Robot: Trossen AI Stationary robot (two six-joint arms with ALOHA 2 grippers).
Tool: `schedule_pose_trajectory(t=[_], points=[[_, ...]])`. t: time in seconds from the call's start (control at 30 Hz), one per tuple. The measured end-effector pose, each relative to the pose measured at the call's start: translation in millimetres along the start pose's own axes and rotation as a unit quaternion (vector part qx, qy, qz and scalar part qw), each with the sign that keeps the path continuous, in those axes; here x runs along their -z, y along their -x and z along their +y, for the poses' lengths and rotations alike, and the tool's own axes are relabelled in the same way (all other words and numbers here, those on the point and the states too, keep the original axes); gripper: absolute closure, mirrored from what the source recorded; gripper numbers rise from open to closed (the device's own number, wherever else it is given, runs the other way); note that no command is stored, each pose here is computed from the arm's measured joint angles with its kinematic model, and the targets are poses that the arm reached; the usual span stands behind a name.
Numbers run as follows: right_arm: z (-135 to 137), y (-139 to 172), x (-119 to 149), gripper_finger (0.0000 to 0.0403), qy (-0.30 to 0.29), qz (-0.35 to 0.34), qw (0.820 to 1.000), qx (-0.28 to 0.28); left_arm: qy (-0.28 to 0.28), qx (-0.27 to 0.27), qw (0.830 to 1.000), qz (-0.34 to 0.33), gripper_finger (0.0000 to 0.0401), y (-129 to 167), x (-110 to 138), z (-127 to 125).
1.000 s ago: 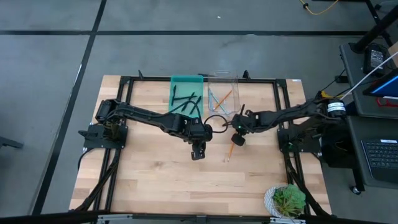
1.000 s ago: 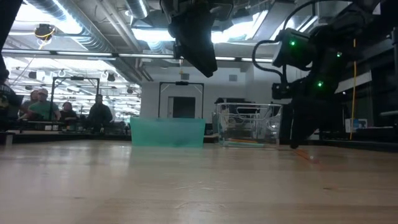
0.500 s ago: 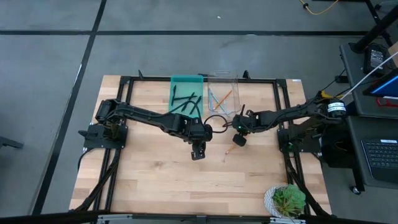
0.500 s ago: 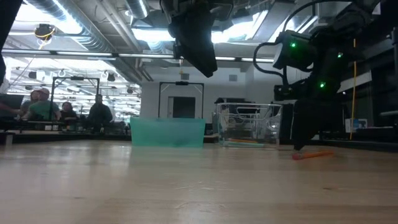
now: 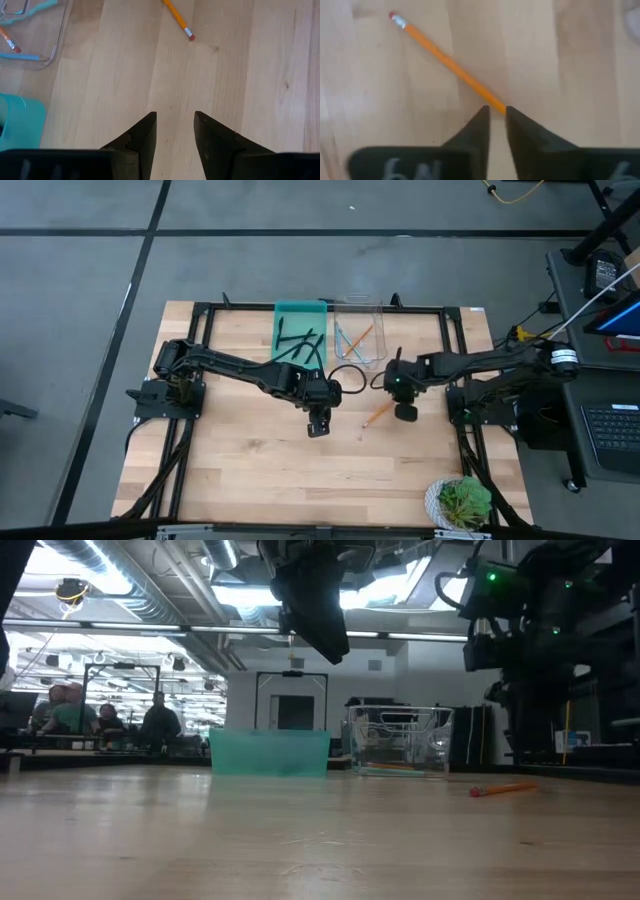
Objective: Sort pens & pencils
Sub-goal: Put the yellow pencil into the transparent bin
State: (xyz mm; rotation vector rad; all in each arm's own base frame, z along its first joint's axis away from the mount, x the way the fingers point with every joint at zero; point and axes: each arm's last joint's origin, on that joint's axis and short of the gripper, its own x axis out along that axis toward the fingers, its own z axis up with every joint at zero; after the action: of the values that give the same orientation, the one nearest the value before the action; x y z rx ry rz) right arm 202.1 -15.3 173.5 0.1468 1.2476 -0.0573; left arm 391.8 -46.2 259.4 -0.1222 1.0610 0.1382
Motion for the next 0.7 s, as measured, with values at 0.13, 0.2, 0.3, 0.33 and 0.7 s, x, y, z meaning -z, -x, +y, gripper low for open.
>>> schedule_pose_trajectory(t=[0.13,0.2,0.3,0.33,0.7], points=[[1,-8,0,0.0271,0.041,0.021,0.999,-0.008,-0.001,0.000,1.000,0.000,0.0277,0,0,-1],[1,-14,-1,0.0241,0.071,0.033,0.997,-0.009,-0.001,0.000,1.000,0.000,0.0277,0,0,-1],[2,-23,0,0.0211,0.103,0.055,0.993,-0.009,0.000,0.000,1.000,0.000,0.0277,0,0,-1],[2,-26,0,0.0206,0.109,0.062,0.992,-0.010,0.000,0.000,1.000,0.000,0.0277,0,0,-1],[0,-51,1,0.0241,0.117,0.130,0.984,0.029,0.000,0.001,1.000,-0.002,0.0277,0,0,-1]])
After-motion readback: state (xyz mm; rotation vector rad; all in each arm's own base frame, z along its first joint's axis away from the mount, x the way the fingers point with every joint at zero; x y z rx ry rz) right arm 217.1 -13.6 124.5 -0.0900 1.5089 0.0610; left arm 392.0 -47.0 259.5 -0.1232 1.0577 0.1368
